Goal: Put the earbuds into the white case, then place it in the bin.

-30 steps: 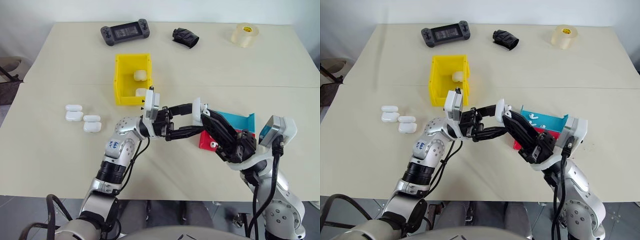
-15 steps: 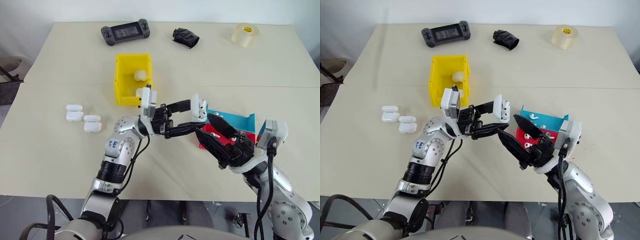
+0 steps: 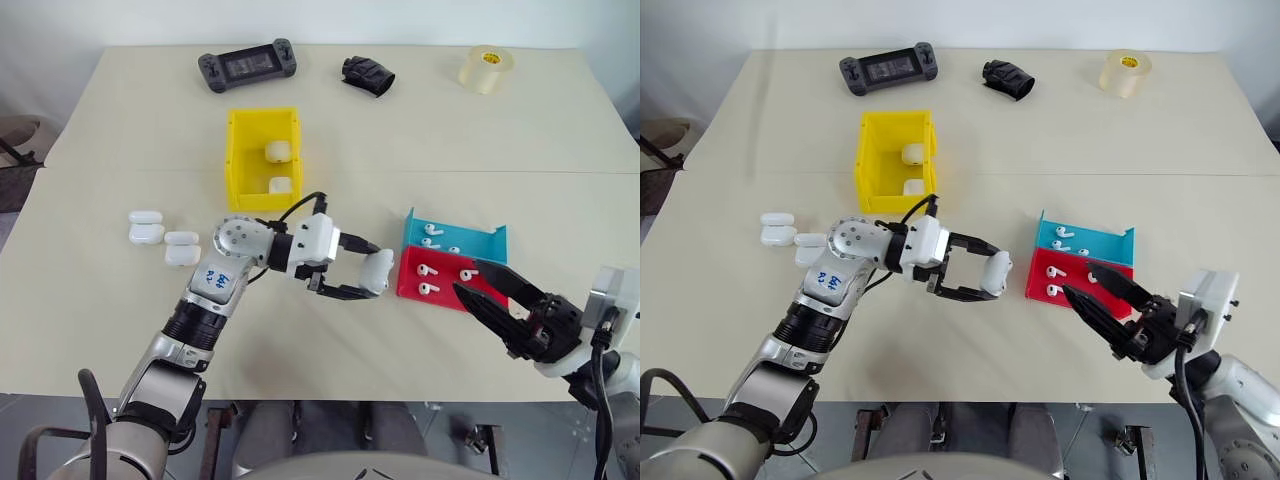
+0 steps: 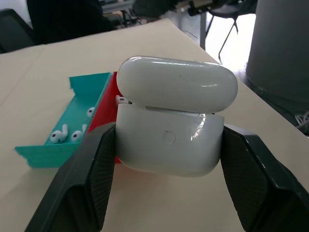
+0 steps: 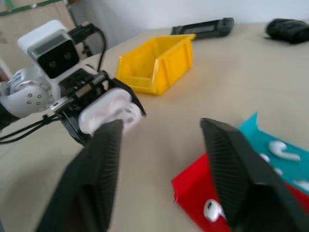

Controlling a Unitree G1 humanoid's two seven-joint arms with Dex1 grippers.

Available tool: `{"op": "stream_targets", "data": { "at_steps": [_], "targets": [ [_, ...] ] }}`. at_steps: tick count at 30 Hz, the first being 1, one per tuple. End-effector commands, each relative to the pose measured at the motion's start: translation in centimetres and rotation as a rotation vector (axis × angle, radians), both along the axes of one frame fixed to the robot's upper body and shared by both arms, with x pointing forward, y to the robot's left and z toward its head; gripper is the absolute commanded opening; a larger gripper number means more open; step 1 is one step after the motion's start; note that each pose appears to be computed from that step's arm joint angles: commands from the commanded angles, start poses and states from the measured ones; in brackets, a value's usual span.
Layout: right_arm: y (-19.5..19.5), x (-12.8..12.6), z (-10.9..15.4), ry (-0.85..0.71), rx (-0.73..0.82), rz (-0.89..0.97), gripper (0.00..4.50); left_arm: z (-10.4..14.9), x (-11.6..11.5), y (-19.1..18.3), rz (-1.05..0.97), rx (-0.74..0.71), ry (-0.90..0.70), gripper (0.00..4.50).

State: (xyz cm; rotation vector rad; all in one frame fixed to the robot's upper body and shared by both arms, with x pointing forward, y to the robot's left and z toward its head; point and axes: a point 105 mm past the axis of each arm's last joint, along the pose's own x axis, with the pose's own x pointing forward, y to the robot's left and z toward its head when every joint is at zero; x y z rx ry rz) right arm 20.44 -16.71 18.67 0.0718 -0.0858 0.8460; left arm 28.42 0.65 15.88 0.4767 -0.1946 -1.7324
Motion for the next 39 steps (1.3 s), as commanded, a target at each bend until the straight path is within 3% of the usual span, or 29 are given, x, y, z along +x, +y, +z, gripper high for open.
{"op": "stream_targets", "data": {
  "at_steps": [1, 5, 14, 25, 31, 34, 39],
  "targets": [
    [2.3, 0.0, 0.9, -0.028, -0.051, 0.068, 1.2, 0.9, -0.5, -0.6, -0.02, 0.017, -0.04, 2.84],
    [4.3, 0.6, 1.7, -0.038, -0.061, 0.126, 0.02, 0.5, -0.6, -0.9, -0.015, 0.065, -0.018, 2.84],
    [7.1, 1.1, 1.4, 0.001, -0.09, 0.206, 0.02, 0.2, -0.7, -0.8, 0.016, 0.096, -0.009, 2.84],
    [2.0, 0.8, -2.2, 0.094, -0.15, 0.104, 0.02, 2.4, 0.1, 0.0, 0.073, -0.068, 0.019, 2.84],
    [1.0, -0.2, -0.9, 0.039, -0.034, 0.12, 0.02, 4.1, 1.9, 1.8, 0.264, -0.253, 0.092, 2.84],
    [0.3, -0.3, -0.2, 0.005, -0.031, 0.09, 0.57, 5.1, 4.5, 3.9, 0.486, -0.373, 0.114, 2.84],
    [-1.5, 0.1, -0.2, -0.031, -0.083, 0.005, 2.23, 7.3, 9.0, 8.3, 0.889, -0.55, 0.036, 2.84]
  ]
}}
